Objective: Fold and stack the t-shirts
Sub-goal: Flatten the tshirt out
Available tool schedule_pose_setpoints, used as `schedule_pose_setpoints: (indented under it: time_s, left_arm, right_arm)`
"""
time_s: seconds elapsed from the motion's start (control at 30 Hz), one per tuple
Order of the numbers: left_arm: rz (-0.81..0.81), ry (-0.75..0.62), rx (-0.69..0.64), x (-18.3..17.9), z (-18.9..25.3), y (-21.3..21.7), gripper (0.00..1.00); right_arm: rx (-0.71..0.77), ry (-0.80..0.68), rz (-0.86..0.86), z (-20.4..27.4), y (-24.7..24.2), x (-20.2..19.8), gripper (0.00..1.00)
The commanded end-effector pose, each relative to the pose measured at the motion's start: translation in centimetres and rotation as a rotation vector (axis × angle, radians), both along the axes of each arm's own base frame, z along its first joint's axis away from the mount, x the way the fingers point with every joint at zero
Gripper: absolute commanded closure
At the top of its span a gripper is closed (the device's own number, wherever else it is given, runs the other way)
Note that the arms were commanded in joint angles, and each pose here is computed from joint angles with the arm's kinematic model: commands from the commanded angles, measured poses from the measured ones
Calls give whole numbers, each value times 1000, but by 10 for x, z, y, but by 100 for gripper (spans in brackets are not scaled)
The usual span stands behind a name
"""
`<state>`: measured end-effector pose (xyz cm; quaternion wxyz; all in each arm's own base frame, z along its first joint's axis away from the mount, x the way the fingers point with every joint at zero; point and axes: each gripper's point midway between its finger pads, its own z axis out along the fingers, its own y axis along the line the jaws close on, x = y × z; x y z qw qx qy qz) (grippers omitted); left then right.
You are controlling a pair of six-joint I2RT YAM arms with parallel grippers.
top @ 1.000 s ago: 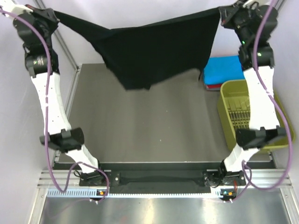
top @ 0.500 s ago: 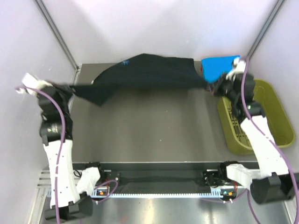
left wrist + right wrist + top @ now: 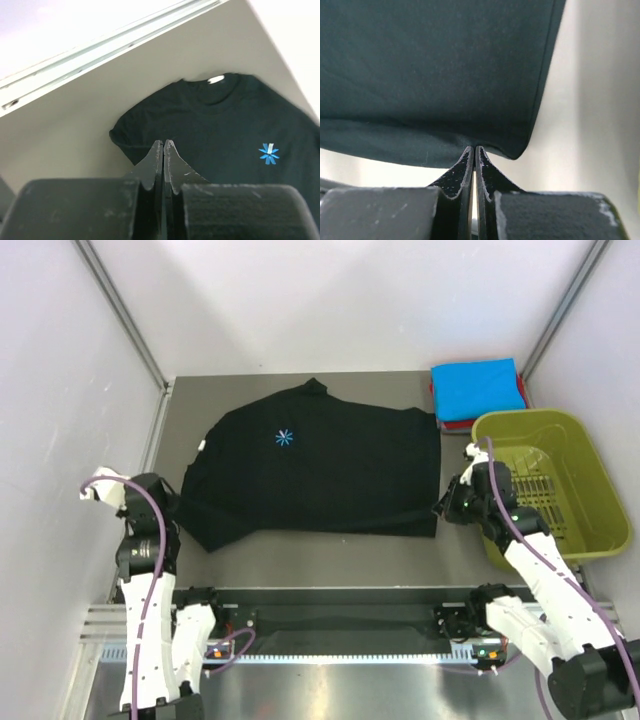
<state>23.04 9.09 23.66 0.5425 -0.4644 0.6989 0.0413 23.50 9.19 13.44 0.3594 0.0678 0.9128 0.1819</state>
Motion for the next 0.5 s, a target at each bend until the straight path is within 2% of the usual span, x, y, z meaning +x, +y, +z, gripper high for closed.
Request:
schedule_pose_setpoints:
  time_s: [0.0, 0.17, 0.3, 0.47]
  left_arm:
    - [31, 12, 18, -1, -13, 6, 100]
    - [7, 13, 50, 9, -4, 7, 100]
    - [-85, 25, 96, 31, 0, 3, 100]
    - [-172, 38, 85, 55, -10, -6, 100]
  right_arm:
    - [-11, -15, 11, 7, 5, -7, 100]
    - [-34, 80, -35, -8, -1, -18, 100]
    - [-32, 82, -101, -16, -8, -20, 100]
    - [-33, 67, -172, -17, -16, -20, 100]
